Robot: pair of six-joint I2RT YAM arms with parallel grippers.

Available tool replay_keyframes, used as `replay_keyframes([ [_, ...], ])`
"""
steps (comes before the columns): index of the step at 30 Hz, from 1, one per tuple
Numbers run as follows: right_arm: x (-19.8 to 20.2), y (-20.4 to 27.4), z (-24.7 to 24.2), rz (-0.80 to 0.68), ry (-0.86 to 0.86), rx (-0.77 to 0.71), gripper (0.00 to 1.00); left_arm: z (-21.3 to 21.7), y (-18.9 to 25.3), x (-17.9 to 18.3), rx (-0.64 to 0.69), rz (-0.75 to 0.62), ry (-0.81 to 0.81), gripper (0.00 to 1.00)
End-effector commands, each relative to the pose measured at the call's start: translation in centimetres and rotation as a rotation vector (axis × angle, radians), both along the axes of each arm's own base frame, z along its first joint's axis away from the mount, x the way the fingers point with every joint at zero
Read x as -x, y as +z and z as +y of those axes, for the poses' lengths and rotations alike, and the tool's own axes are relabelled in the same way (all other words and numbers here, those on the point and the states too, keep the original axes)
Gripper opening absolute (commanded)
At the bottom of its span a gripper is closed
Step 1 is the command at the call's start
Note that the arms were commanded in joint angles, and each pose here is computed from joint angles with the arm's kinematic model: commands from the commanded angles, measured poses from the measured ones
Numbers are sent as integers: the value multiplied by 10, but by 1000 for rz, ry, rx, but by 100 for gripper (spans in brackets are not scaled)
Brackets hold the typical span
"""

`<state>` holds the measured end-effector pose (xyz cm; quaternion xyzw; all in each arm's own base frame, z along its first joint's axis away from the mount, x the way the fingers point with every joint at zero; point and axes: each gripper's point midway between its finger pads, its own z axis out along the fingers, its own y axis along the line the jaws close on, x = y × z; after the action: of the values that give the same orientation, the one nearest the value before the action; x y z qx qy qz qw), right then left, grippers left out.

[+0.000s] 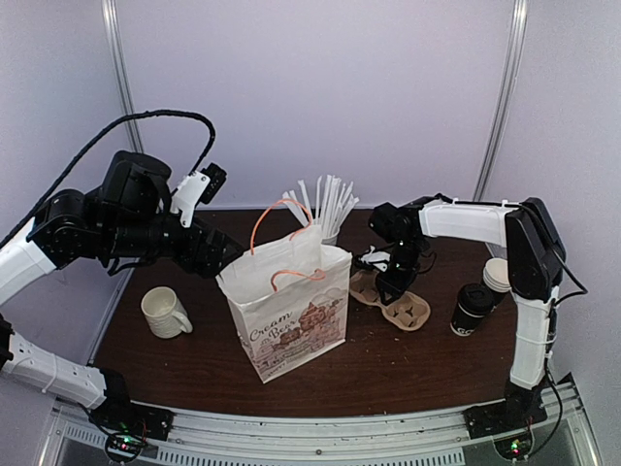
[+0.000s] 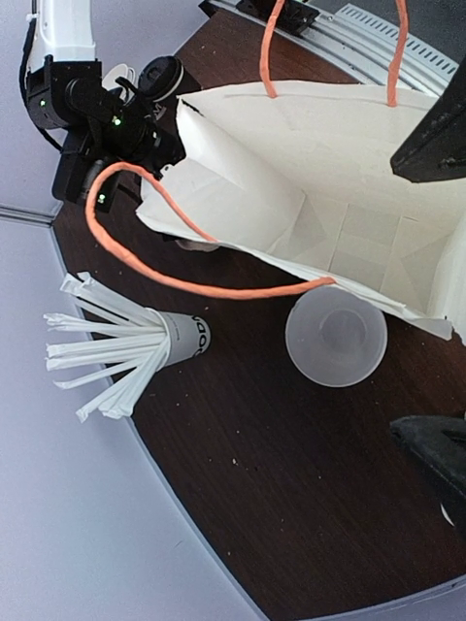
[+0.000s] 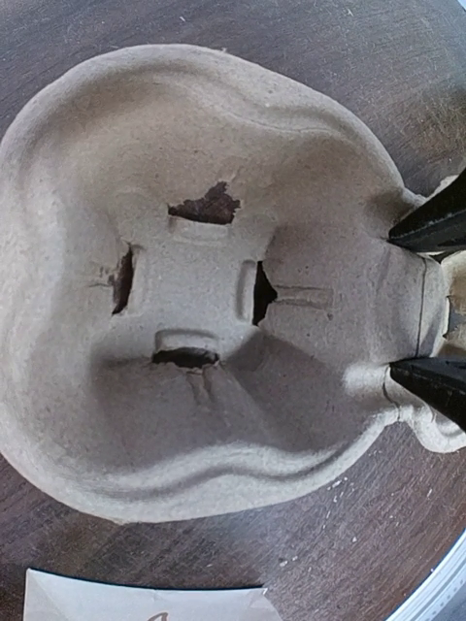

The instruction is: Pack the takeout coffee

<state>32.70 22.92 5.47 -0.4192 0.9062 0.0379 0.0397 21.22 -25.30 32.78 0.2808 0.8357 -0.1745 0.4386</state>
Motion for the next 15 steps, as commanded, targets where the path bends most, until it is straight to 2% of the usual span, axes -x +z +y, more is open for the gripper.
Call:
replay_keyframes([
  [1,-2,18,-2,-47,-2,6,34,1,11,-1,23,-26,2,87],
  [9,4,65,-7,-137,14,-58,31,13,27,-8,-44,-83,31,88],
  [15,9,122,-14,-244,13,-150,31,14,30,-19,-80,-70,34,90],
])
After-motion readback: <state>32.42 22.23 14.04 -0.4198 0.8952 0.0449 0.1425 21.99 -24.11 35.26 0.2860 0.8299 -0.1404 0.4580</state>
